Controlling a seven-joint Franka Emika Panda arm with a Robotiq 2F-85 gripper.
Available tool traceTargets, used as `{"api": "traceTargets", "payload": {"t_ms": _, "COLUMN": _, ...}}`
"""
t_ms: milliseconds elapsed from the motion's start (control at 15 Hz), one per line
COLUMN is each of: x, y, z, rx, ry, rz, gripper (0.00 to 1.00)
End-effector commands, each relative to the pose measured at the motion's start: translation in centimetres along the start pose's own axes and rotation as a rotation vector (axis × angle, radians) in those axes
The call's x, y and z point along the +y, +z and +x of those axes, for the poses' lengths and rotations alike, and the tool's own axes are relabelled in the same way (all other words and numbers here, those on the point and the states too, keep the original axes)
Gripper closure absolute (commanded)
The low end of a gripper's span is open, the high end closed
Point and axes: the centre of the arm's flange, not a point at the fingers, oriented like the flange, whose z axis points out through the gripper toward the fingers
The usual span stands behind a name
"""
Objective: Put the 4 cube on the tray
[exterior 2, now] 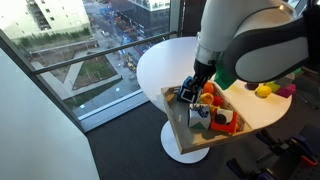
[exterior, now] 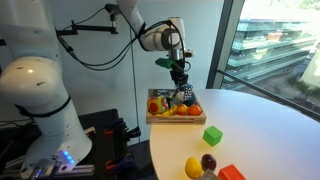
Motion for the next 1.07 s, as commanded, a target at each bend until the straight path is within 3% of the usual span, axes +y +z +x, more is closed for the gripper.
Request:
{"api": "traceTargets", "payload": {"t_ms": 0, "x": 0.5, "y": -0.8, "z": -0.1, "rx": -0.003, "ry": 0.004, "rz": 0.008, "gripper": 0.26}}
{"api": "traceTargets", "payload": {"t_ms": 267, "x": 2.0, "y": -1.3, "z": -0.5, "rx": -0.024, "ry": 0.023, "rz": 0.039, "gripper": 0.0}}
{"api": "traceTargets", "payload": {"t_ms": 1000, "x": 7.5, "y": -3.7, "z": -3.0, "rx": -0.167, "ry": 0.077, "rz": 0.222, "gripper": 0.0}}
